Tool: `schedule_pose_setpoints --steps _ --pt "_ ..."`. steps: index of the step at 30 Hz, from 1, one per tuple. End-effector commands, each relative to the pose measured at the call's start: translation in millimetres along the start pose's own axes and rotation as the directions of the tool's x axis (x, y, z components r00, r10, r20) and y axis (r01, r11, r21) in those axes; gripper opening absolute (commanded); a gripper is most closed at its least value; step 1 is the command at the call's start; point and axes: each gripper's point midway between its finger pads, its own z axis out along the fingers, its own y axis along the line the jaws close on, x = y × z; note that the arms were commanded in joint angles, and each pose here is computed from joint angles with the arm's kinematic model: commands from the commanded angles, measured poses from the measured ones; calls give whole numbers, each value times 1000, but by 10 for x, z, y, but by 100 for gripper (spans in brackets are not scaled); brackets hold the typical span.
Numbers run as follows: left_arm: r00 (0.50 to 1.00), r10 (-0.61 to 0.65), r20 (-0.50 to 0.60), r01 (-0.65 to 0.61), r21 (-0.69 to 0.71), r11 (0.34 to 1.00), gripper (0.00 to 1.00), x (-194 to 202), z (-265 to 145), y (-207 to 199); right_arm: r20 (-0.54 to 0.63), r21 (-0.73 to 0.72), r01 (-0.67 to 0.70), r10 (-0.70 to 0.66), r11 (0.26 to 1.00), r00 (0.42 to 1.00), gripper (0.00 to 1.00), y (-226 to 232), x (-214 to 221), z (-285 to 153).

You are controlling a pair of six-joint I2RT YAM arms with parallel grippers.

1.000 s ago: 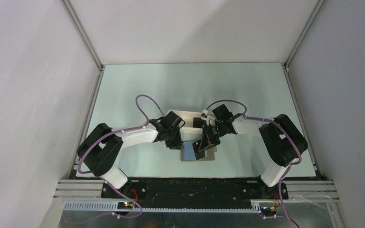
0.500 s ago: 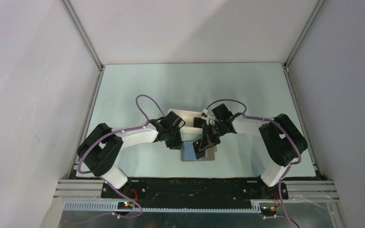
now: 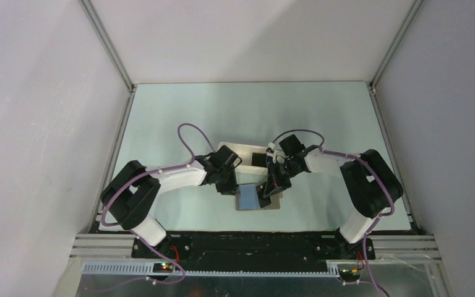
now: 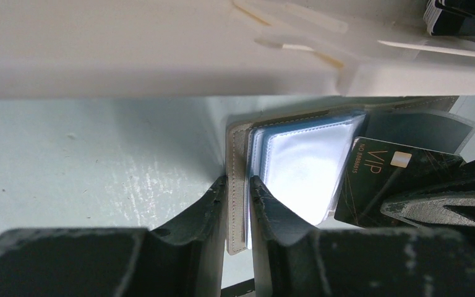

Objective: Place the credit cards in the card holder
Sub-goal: Insert the credit card into the card holder.

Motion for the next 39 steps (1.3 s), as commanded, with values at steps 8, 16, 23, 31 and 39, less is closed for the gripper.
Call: schedule_pose_setpoints --steps 8,16,23,31,39 --pt "998 54 -25 -56 -93 994 25 82 35 161 -141 165 -144 168 976 976 0 -293 337 152" --pt "998 63 -23 -65 -97 993 25 72 38 151 -181 153 -129 156 980 971 0 -221 307 215" --pt "997 68 -27 -70 -98 993 25 76 40 139 -174 148 -129 154 981 973 0 -193 272 273" --pt "997 72 -28 -74 -103 992 25 85 25 152 -89 225 -30 51 974 995 0 -289 163 258" --pt "997 69 -35 -72 -107 992 25 89 37 158 1 227 44 -45 973 999 0 -323 70 209"
